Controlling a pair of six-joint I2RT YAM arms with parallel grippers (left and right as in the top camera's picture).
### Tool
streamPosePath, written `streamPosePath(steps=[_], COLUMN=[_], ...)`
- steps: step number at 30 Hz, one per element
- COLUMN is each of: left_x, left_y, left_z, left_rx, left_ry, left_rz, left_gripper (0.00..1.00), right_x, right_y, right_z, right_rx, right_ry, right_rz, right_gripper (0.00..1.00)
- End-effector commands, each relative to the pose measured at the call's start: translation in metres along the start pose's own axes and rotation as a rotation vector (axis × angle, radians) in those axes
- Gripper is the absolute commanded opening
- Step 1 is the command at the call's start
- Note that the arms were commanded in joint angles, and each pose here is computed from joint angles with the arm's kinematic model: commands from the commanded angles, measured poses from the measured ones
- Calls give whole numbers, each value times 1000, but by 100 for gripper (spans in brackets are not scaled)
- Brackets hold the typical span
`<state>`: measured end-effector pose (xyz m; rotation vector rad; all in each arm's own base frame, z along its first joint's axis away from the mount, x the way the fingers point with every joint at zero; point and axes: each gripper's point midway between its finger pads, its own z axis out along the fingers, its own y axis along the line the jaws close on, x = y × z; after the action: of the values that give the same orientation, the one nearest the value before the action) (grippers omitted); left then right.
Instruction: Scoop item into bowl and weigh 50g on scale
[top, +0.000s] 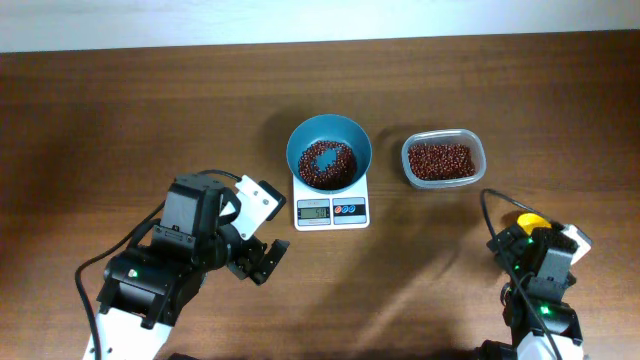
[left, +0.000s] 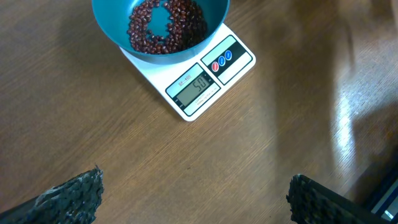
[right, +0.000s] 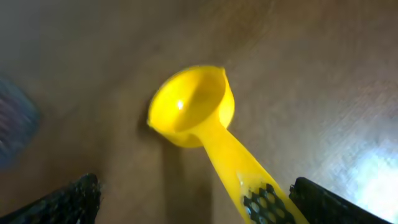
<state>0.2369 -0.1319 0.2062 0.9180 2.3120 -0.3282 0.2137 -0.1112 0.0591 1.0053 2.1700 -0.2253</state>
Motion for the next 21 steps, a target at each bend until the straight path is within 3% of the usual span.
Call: streamPosePath(steps=[1, 6, 11, 21], left_x=[-2, -2, -2, -2], left_y=[-3, -3, -3, -3], left_z=[0, 0, 0, 0], left_rx=[15, 15, 15, 15], left_ry=[-6, -6, -6, -6], left_rz=[21, 22, 21, 22], left_gripper=[99, 99, 99, 99], right_x=[14, 30, 9, 9], right_y=[-6, -4, 24, 25], right_z=[8, 19, 20, -27], right_rx=[47, 67, -11, 44], right_ry=[78, 168, 202, 460], right_rz=[-81, -115, -106, -88], right_gripper=[99, 99, 99, 99])
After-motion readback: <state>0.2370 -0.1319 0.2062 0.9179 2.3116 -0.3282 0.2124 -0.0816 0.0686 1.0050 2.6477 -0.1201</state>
